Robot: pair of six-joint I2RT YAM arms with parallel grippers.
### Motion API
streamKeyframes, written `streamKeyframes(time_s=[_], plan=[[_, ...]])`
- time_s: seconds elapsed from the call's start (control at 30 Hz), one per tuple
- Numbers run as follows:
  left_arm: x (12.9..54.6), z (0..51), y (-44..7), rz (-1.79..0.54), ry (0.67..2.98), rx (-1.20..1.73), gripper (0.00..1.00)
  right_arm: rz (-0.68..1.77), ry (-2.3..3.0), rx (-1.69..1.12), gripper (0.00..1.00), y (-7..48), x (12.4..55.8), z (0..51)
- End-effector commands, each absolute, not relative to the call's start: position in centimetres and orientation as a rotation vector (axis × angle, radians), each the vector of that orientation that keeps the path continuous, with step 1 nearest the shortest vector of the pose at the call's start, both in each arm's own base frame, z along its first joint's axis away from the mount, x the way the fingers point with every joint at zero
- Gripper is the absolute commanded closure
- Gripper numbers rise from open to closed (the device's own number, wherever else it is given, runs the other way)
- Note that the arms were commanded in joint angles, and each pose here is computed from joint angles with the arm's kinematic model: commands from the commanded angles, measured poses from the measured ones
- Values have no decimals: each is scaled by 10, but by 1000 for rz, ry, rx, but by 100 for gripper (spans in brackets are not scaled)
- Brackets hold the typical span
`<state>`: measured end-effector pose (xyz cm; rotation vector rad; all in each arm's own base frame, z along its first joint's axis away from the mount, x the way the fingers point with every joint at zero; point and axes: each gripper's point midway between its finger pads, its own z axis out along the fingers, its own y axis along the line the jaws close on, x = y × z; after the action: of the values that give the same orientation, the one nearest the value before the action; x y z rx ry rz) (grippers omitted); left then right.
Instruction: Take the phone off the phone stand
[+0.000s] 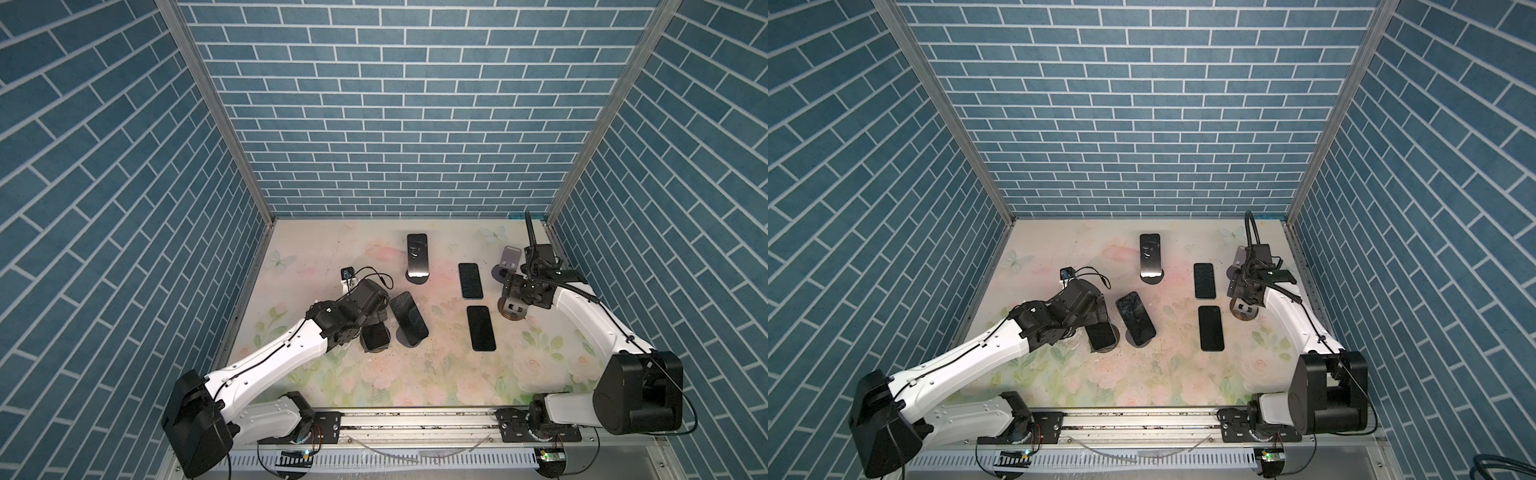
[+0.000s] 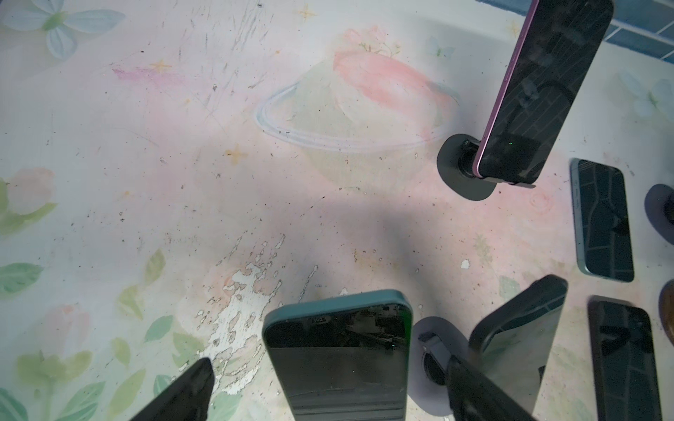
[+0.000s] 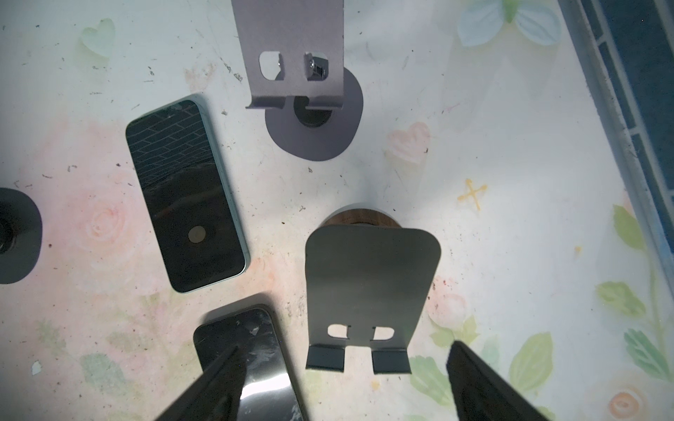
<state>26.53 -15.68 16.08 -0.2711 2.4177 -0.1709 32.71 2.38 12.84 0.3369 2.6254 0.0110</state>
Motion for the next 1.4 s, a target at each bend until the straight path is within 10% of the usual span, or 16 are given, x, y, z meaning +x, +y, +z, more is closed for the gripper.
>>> streamKeyframes(time_s=[0.0, 0.77, 1.37], plan=[[271, 156, -156, -185, 2417, -302, 0, -6, 2635, 304, 12, 23, 317, 126], [284, 124, -155, -153, 2487, -331, 11, 0, 2663, 318, 12, 24, 313, 117], [284, 130, -154, -167, 2467, -267, 48, -2, 2669, 327, 12, 23, 310, 114]])
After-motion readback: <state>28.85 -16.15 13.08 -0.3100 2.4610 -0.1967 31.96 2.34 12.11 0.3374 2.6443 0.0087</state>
